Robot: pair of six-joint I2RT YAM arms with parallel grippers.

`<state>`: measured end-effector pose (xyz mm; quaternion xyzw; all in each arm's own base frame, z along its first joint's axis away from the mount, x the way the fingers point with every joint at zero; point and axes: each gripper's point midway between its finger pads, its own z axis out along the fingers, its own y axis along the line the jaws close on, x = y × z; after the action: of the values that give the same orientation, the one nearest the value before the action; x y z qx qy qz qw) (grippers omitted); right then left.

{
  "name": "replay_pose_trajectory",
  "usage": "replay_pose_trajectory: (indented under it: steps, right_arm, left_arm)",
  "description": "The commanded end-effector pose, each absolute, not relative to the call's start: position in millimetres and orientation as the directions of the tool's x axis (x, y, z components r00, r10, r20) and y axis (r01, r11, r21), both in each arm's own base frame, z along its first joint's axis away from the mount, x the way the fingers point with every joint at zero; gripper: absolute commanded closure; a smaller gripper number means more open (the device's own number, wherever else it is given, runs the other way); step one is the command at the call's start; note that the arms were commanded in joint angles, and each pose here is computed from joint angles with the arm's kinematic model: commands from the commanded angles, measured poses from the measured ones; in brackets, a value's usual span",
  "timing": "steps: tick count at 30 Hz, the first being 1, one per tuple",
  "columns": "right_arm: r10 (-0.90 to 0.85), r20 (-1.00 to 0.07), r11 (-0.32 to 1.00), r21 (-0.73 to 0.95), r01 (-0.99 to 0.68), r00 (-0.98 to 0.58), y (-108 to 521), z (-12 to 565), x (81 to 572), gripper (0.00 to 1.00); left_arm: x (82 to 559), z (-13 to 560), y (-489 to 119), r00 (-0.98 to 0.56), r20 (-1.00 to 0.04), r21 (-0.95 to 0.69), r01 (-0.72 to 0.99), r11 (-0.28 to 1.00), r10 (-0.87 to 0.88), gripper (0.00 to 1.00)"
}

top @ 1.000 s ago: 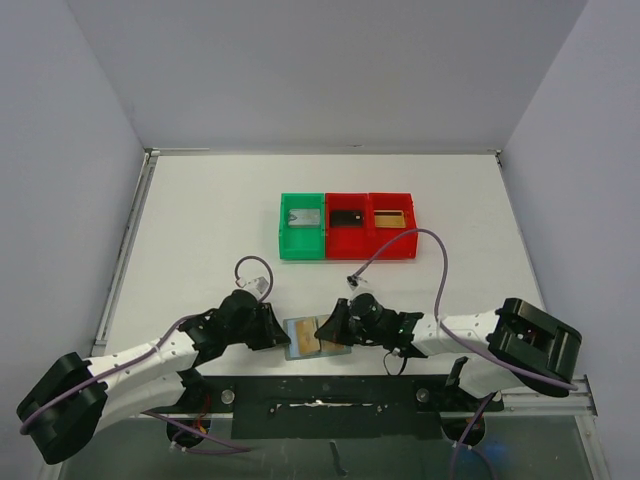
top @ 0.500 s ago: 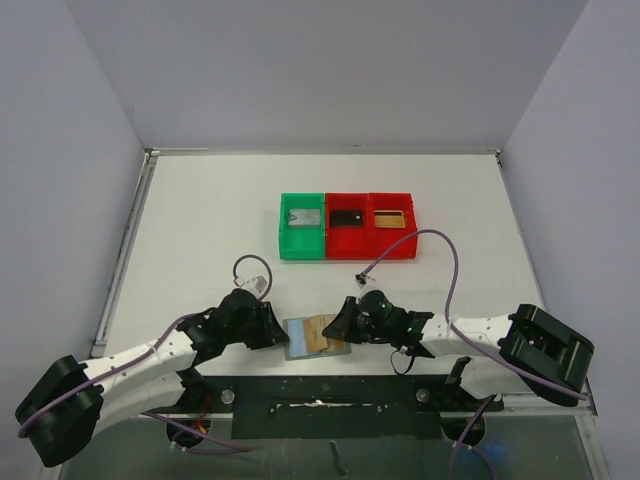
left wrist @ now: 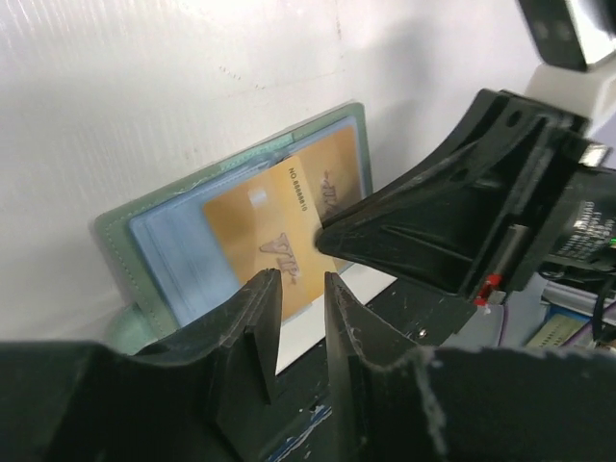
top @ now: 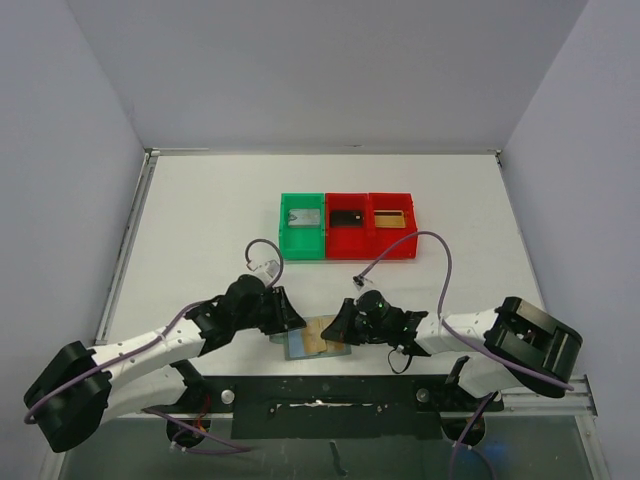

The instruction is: Take the credit cards out of the card holder

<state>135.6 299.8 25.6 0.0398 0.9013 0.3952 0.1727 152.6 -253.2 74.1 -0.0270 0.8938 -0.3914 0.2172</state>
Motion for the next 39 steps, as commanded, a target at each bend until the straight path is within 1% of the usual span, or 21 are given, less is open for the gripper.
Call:
replay_pose_trajectory:
  steps: [1, 4, 6, 10, 14, 15, 18, 24, 25, 29, 31, 35, 39]
  right_arm:
    - [0.254, -0.308, 0.647, 0.759, -0.076, -0.917, 309, 42, 149, 0.97]
    - [0.227, -0.331, 0.611, 0.781, -0.13, -0.916, 313, 53, 146, 0.97]
    - [0.228, -0.334, 0.615, 0.777, -0.131, -0.914, 311, 54, 146, 0.97]
    - [0.244, -0.334, 0.63, 0.768, -0.113, -0.91, 303, 53, 147, 0.96]
    - [0.215, -0.36, 0.569, 0.802, -0.183, -0.908, 312, 63, 145, 0.87]
    - [0.194, -0.352, 0.561, 0.806, -0.191, -0.916, 313, 62, 144, 0.84]
    - [0.154, -0.334, 0.57, 0.799, -0.193, -0.93, 318, 54, 144, 0.83]
    - [0.142, -0.319, 0.572, 0.799, -0.185, -0.937, 329, 45, 149, 0.81]
    - [0.148, -0.316, 0.571, 0.801, -0.18, -0.937, 330, 44, 151, 0.81]
    - [0.179, -0.323, 0.563, 0.808, -0.172, -0.929, 327, 47, 155, 0.98]
    - [0.195, -0.327, 0.57, 0.805, -0.165, -0.925, 320, 48, 155, 1.0]
    - [0.211, -0.335, 0.598, 0.788, -0.15, -0.918, 304, 48, 153, 1.0]
    - [0.203, -0.317, 0.528, 0.832, -0.17, -0.926, 299, 57, 142, 0.99]
  left_arm:
    - [154, 73, -265, -0.903, -0.38, -0.726, 0.157, 0.67, -0.2, 0.79]
    - [146, 43, -250, -0.92, -0.348, -0.664, 0.106, 0.74, -0.18, 0.81]
    - [141, 28, -242, -0.928, -0.331, -0.628, 0.08, 0.774, -0.172, 0.84]
    - [135, 21, -236, -0.926, -0.33, -0.633, 0.073, 0.77, -0.183, 0.85]
    - [135, 22, -234, -0.92, -0.34, -0.639, 0.073, 0.766, -0.196, 0.85]
    - [134, 23, -234, -0.92, -0.341, -0.64, 0.077, 0.765, -0.192, 0.85]
    - [134, 23, -234, -0.92, -0.342, -0.639, 0.079, 0.765, -0.19, 0.85]
    - [133, 20, -234, -0.925, -0.336, -0.633, 0.08, 0.77, -0.179, 0.85]
    - [132, 19, -234, -0.925, -0.335, -0.632, 0.08, 0.771, -0.178, 0.85]
    - [130, 17, -230, -0.927, -0.333, -0.619, 0.078, 0.781, -0.171, 0.85]
    - [130, 16, -227, -0.925, -0.337, -0.612, 0.075, 0.787, -0.175, 0.85]
    - [132, 23, -226, -0.914, -0.357, -0.621, 0.078, 0.779, -0.192, 0.85]
    - [137, 37, -234, -0.901, -0.386, -0.655, 0.117, 0.747, -0.197, 0.81]
